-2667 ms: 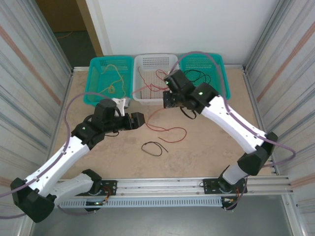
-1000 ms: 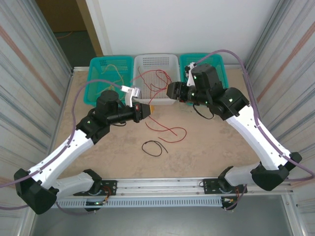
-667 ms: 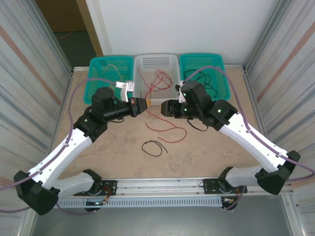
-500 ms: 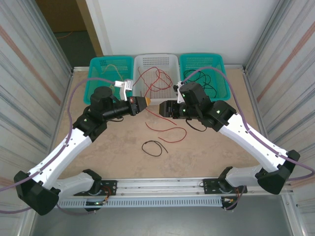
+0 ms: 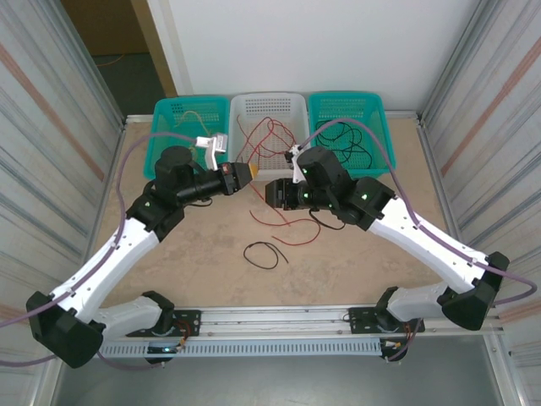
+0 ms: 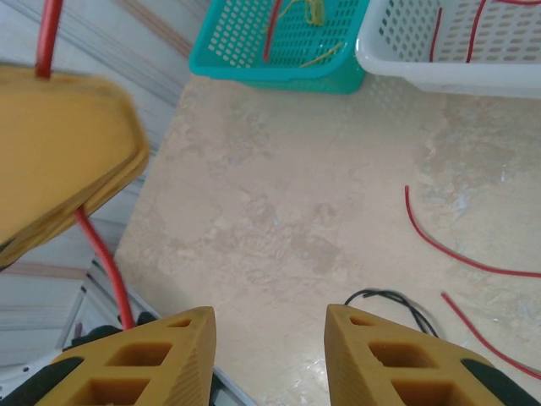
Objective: Untangle the cables
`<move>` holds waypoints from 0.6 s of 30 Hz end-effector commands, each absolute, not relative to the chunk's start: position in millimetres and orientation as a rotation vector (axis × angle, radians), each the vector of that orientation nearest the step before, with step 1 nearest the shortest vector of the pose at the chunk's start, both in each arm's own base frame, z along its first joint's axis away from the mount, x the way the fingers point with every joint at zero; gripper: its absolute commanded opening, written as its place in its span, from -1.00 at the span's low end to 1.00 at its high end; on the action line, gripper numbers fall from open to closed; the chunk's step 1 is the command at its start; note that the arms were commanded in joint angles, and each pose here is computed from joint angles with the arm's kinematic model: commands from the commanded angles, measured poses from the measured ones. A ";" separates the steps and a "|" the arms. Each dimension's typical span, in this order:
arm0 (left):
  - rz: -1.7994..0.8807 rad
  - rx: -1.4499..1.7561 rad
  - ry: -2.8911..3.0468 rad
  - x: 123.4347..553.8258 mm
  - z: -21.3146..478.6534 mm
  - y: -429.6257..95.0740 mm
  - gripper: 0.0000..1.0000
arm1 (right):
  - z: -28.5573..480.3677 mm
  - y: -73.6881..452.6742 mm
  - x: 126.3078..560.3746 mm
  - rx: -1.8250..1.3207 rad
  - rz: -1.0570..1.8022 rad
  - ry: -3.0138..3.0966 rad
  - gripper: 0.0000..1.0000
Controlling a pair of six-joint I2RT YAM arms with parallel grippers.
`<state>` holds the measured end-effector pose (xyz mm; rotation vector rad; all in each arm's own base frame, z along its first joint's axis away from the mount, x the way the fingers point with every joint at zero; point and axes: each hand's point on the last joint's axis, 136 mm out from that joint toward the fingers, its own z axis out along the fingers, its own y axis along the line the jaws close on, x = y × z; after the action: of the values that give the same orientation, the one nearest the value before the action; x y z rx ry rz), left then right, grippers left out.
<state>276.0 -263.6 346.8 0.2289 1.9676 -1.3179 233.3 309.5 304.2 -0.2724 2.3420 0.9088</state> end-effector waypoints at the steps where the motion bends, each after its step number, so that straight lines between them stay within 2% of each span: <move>1: -1.251 0.228 1.956 294.8 363.3 -259.6 -1.00 | 292.1 282.9 244.2 -0.178 0.693 2.359 -0.20; 3: -1.189 0.193 2.007 313.2 359.0 -254.9 -1.00 | 280.6 240.0 255.1 -0.008 0.501 2.384 -0.15; 5: -1.179 0.160 2.041 333.9 355.2 -252.4 -1.00 | 265.8 199.1 260.0 0.153 0.386 2.424 -0.18; 8: -1.168 0.107 2.074 369.2 349.9 -246.8 -1.00 | 243.2 160.2 256.7 0.317 0.376 2.469 -0.25; 12: -1.168 0.064 2.089 411.9 345.8 -244.8 -1.00 | 233.1 137.4 245.3 0.395 0.411 2.455 -0.26; 18: -1.135 0.079 2.095 461.8 334.3 -260.8 -1.00 | 218.9 131.2 235.2 0.392 0.401 2.480 -0.28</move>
<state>451.3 -253.4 321.7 0.0172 2.1263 -1.1446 240.5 135.1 228.4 0.3591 2.4525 0.4110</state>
